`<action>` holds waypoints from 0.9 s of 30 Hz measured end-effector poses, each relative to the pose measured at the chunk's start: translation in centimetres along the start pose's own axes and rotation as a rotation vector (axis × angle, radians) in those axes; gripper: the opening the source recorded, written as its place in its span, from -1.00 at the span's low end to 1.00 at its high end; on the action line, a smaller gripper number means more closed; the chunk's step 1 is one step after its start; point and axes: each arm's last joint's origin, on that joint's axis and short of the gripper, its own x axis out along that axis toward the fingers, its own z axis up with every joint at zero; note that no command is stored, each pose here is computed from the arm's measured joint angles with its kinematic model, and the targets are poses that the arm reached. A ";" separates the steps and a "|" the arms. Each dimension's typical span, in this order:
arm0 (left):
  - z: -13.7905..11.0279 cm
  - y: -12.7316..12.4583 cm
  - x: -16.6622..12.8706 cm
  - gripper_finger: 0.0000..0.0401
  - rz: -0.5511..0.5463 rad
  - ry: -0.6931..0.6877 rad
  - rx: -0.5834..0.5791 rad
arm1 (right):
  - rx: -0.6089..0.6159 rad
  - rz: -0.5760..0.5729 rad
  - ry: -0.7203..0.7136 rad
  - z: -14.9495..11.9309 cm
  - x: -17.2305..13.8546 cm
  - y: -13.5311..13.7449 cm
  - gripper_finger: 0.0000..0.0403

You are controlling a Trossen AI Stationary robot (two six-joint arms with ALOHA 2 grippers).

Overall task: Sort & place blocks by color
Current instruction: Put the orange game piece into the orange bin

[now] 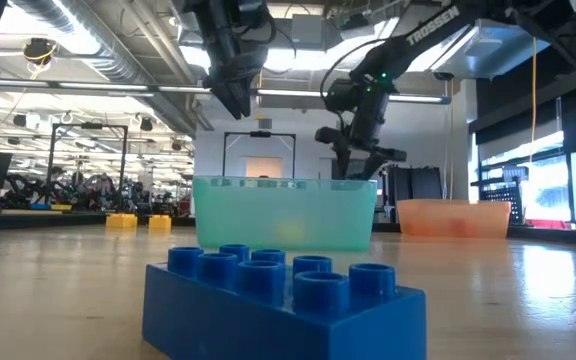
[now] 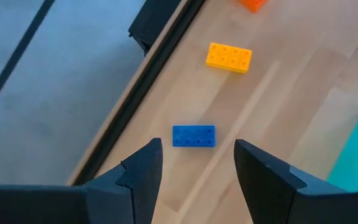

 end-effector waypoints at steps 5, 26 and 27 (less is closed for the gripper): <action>-0.1 1.3 0.1 -0.05 0.019 0.006 0.020 | 0.010 0.017 0.020 -0.3 1.7 0.7 -0.02; -0.2 2.0 0.3 -0.06 0.012 0.009 0.087 | 0.106 -0.143 0.084 -0.3 5.9 -0.7 -0.02; -0.2 2.0 0.3 -0.06 0.011 0.009 0.087 | 0.104 -0.142 0.083 -0.3 5.9 -0.7 -0.02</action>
